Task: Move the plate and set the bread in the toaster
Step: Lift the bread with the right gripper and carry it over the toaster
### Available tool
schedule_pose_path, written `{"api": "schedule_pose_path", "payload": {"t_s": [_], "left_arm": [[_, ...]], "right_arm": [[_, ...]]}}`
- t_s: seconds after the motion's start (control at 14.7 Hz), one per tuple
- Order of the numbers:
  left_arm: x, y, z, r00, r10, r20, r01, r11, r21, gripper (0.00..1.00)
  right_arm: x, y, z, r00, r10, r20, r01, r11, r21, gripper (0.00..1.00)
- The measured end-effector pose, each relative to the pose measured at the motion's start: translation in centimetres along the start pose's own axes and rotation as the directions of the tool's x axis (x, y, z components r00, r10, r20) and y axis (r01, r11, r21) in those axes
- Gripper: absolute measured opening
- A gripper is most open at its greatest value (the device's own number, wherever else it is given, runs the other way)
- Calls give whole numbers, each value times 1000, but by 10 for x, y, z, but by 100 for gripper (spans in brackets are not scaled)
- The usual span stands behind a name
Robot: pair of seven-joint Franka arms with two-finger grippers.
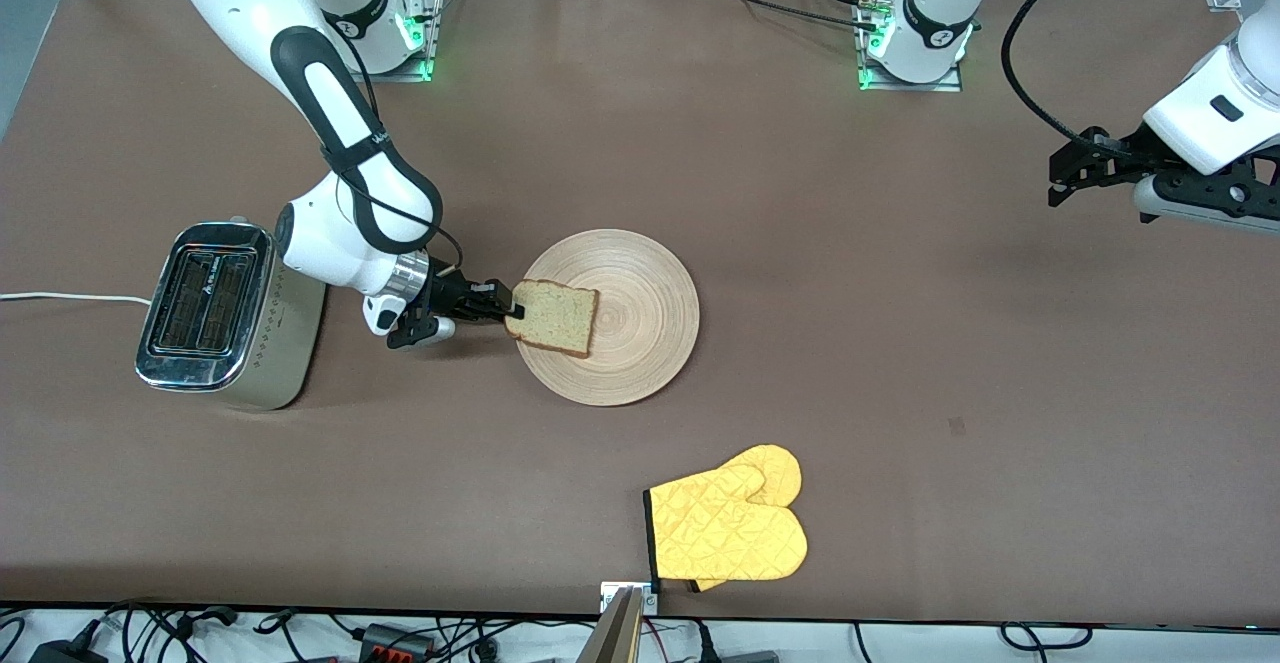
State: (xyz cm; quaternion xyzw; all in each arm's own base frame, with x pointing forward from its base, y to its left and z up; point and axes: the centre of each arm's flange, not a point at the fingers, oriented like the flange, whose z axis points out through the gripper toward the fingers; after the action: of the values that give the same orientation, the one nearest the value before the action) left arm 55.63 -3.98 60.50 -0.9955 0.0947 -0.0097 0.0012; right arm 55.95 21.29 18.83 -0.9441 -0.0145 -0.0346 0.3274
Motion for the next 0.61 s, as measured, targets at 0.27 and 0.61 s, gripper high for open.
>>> {"api": "schedule_pose_path", "payload": {"t_s": [0.27, 0.61], "left_arm": [[1, 0, 1, 1000, 0, 2, 0, 1000, 0, 100], [1, 0, 0, 1000, 0, 0, 0, 1000, 0, 100]], "right_arm": [[2, -1, -1, 1000, 9, -4, -9, 1000, 2, 16], [34, -3, -33, 995, 45, -84, -44, 999, 18, 8]]}}
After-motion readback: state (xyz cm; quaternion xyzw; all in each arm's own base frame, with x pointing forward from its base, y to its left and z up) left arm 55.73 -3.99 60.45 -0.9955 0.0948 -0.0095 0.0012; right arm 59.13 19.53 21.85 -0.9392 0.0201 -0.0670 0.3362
